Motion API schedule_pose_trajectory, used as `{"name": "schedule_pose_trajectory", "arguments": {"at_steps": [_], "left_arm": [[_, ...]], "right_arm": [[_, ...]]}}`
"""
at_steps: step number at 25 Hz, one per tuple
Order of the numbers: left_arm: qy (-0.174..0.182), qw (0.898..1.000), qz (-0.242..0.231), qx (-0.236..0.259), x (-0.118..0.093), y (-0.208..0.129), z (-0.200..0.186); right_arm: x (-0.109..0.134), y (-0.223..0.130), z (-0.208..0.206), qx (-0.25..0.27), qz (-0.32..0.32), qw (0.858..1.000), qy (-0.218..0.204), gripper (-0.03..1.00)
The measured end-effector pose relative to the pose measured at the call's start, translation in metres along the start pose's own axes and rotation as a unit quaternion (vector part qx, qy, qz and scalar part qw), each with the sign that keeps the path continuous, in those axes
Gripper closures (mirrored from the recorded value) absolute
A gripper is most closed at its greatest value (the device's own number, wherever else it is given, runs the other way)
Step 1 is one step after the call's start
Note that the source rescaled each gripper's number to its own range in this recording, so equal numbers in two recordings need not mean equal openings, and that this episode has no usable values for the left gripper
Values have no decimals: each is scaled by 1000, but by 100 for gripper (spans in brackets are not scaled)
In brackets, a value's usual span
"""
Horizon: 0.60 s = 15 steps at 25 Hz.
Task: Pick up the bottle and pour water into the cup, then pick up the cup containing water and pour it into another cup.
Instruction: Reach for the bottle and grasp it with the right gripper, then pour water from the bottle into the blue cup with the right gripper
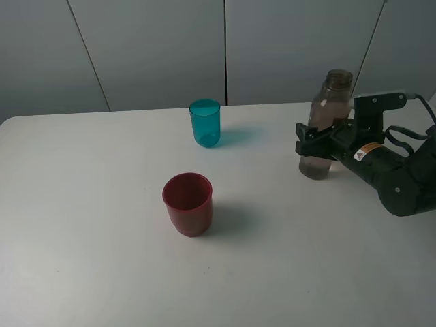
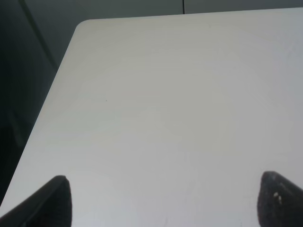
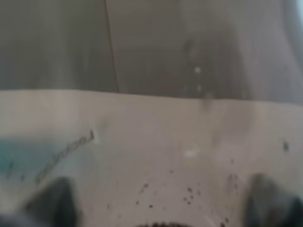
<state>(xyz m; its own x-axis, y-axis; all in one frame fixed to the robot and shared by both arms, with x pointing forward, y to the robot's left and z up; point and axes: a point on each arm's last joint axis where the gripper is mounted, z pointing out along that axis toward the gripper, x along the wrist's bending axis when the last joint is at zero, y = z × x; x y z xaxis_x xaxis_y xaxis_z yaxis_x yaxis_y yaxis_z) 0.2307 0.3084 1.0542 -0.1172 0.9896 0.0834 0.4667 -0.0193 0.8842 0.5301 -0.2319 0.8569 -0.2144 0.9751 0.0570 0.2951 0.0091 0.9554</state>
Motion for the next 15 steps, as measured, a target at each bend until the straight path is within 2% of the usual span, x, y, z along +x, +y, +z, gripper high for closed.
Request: {"name": "schedule_pose_trajectory", "arguments": {"at_steps": [1,2,15], "left_arm": [[0,1000,0,0,0,0,0],[0,1000,0,0,0,0,0],[0,1000,0,0,0,0,0]], "right_arm": [[0,0,0,1,1,1000,-1,95],[0,0,0,2,0,1000,-1,97],[0,1,0,10,19,1000,-1,97]]}}
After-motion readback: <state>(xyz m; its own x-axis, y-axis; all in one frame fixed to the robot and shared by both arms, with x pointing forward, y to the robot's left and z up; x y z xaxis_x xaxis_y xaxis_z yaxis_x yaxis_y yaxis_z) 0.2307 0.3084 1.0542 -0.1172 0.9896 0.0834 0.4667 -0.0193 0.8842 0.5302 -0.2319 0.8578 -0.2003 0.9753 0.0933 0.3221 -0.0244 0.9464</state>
